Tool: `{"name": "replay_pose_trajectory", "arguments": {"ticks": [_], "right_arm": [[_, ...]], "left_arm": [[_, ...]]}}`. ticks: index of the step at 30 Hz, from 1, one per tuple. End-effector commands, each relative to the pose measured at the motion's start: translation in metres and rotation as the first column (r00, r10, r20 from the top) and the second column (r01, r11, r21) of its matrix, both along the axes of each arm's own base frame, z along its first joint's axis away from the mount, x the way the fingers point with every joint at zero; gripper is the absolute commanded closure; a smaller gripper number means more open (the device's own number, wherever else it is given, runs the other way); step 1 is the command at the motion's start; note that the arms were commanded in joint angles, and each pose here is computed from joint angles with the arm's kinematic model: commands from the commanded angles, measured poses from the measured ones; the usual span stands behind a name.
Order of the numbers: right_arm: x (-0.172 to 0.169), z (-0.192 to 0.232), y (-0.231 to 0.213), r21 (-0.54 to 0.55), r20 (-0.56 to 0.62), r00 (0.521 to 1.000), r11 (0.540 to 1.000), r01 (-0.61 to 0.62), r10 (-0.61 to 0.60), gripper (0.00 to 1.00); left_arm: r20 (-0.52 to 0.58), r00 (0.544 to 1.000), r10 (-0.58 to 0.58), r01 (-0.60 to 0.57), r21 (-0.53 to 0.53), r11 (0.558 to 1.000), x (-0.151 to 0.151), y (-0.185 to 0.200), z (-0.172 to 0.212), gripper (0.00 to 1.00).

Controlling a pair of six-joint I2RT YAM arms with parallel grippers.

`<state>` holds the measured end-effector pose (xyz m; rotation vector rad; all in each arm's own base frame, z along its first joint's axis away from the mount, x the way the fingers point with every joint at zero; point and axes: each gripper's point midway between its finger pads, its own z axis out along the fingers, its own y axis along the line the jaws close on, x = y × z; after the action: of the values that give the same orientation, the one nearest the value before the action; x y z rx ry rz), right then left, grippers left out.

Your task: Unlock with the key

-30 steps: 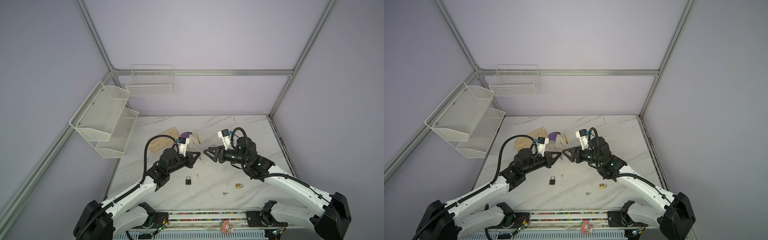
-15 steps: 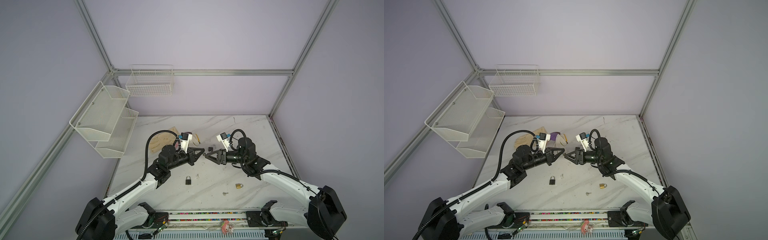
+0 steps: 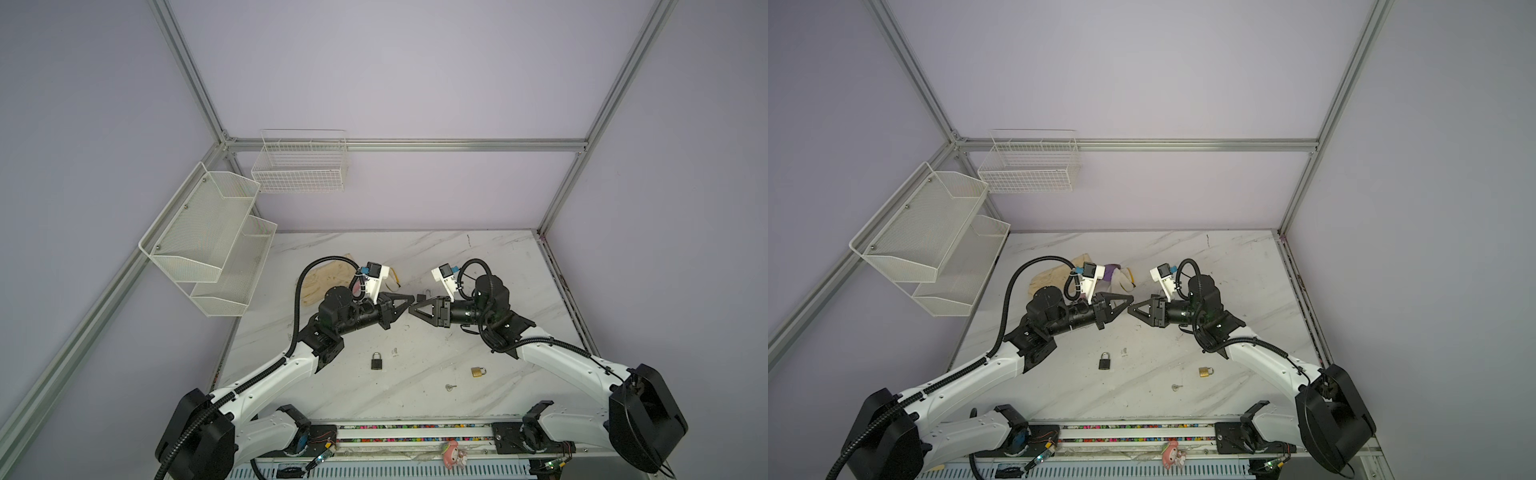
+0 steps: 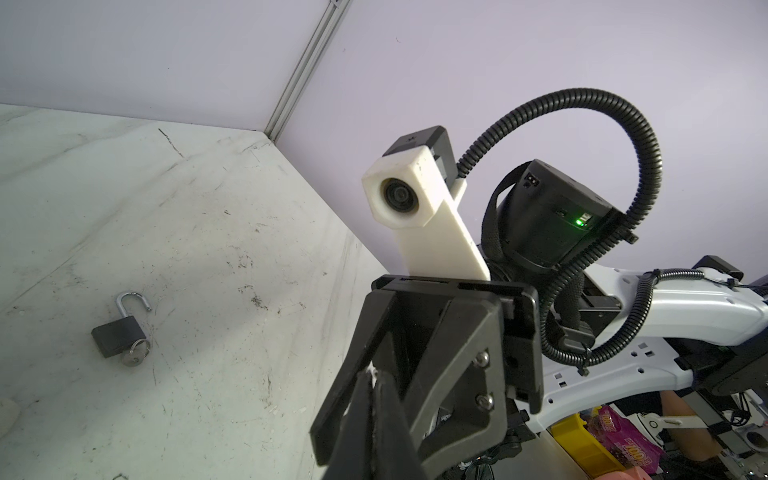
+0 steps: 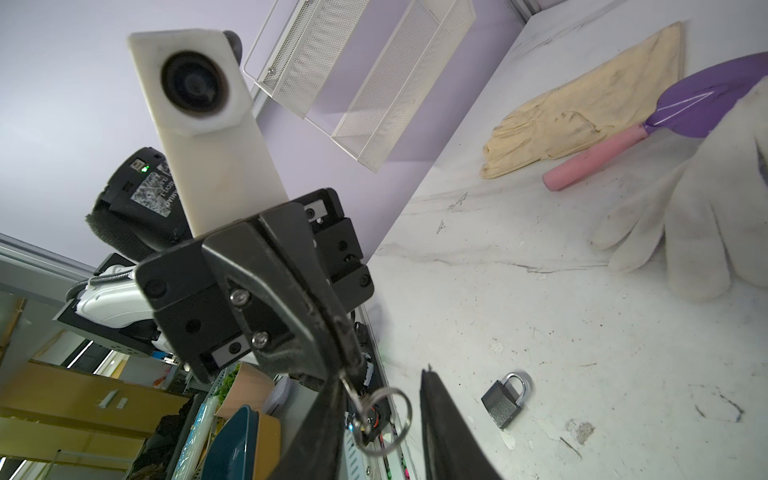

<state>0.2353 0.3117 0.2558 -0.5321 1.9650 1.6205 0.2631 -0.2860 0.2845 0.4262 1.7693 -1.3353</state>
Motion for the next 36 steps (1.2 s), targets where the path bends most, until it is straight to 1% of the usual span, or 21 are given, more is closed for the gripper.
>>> {"name": "replay_pose_trajectory", "arguments": {"ticks": [1, 6, 8, 11, 19, 21, 22, 24, 25, 26, 27, 29, 31, 32, 33, 35, 36], "right_arm": [[0.001, 0.020, -0.002, 0.044, 0.068, 0.998, 0.999, 0.010, -0.013, 0.68], [-0.001, 0.021, -0.003, 0.050, 0.064, 0.998, 0.999, 0.012, -0.015, 0.75], [-0.001, 0.022, -0.003, 0.054, 0.066, 0.998, 0.999, 0.010, -0.013, 0.80], [-0.001, 0.024, -0.003, 0.057, 0.071, 0.997, 0.998, 0.007, -0.011, 0.82], [-0.002, 0.024, -0.003, 0.063, 0.074, 0.997, 0.998, -0.001, -0.003, 0.99], [-0.002, 0.024, -0.004, 0.064, 0.075, 0.997, 0.998, 0.005, -0.010, 1.00], [-0.001, 0.024, -0.004, 0.063, 0.072, 0.997, 0.998, 0.013, -0.017, 1.00], [0.001, 0.022, -0.006, 0.059, 0.068, 0.997, 0.998, 0.031, -0.035, 1.00], [0.003, 0.019, -0.008, 0.052, 0.061, 0.997, 0.997, 0.049, -0.052, 1.00], [0.006, 0.016, -0.009, 0.041, 0.052, 0.996, 0.997, 0.069, -0.071, 1.00], [0.009, 0.010, -0.011, 0.019, 0.050, 0.994, 0.995, 0.095, -0.096, 1.00], [0.017, -0.006, -0.016, -0.041, 0.044, 0.988, 0.988, 0.152, -0.150, 1.00], [0.020, -0.021, -0.021, -0.093, 0.048, 0.983, 0.979, 0.180, -0.176, 1.00], [0.023, -0.027, -0.023, -0.112, 0.046, 0.979, 0.973, 0.204, -0.200, 1.00], [0.024, -0.034, -0.025, -0.138, 0.045, 0.976, 0.966, 0.217, -0.212, 1.00], [0.026, -0.048, -0.031, -0.174, 0.040, 0.968, 0.953, 0.250, -0.246, 1.00], [0.027, -0.054, -0.033, -0.187, 0.037, 0.964, 0.945, 0.267, -0.264, 1.00]], "left_arm": [[0.110, 0.994, -0.018, 0.027, -0.083, 0.996, -0.002, -0.001, 0.052, 1.00], [0.101, 0.995, -0.020, 0.029, -0.083, 0.996, -0.003, -0.001, 0.049, 1.00], [0.103, 0.994, -0.021, 0.030, -0.083, 0.996, -0.004, 0.000, 0.049, 1.00], [0.105, 0.994, -0.018, 0.027, -0.082, 0.996, -0.003, 0.000, 0.048, 1.00], [0.104, 0.995, -0.007, 0.015, -0.077, 0.997, -0.002, 0.001, 0.048, 1.00], [0.104, 0.995, 0.008, 0.000, -0.077, 0.997, 0.001, 0.002, 0.050, 1.00], [0.096, 0.995, 0.021, -0.013, -0.075, 0.997, 0.003, 0.004, 0.049, 0.90], [0.070, 0.996, 0.047, -0.042, -0.073, 0.996, 0.005, 0.008, 0.049, 0.63], [0.060, 0.997, 0.052, -0.048, -0.073, 0.996, 0.004, 0.010, 0.049, 0.52], [0.055, 0.997, 0.060, -0.056, -0.073, 0.996, 0.003, 0.014, 0.049, 0.46], [0.045, 0.996, 0.076, -0.073, -0.071, 0.995, 0.001, 0.018, 0.047, 0.44], [0.014, 0.992, 0.126, -0.125, -0.064, 0.990, -0.001, 0.029, 0.041, 0.42], [-0.037, 0.977, 0.211, -0.212, -0.010, 0.977, 0.002, 0.044, 0.027, 0.39], [-0.075, 0.958, 0.276, -0.273, 0.049, 0.961, 0.004, 0.055, 0.014, 0.38], [-0.107, 0.927, 0.360, -0.348, 0.121, 0.930, 0.008, 0.069, -0.002, 0.37], [-0.158, 0.866, 0.475, -0.433, 0.240, 0.869, 0.010, 0.092, -0.031, 0.36], [-0.177, 0.847, 0.501, -0.441, 0.292, 0.849, 0.008, 0.098, -0.045, 0.36]]}}
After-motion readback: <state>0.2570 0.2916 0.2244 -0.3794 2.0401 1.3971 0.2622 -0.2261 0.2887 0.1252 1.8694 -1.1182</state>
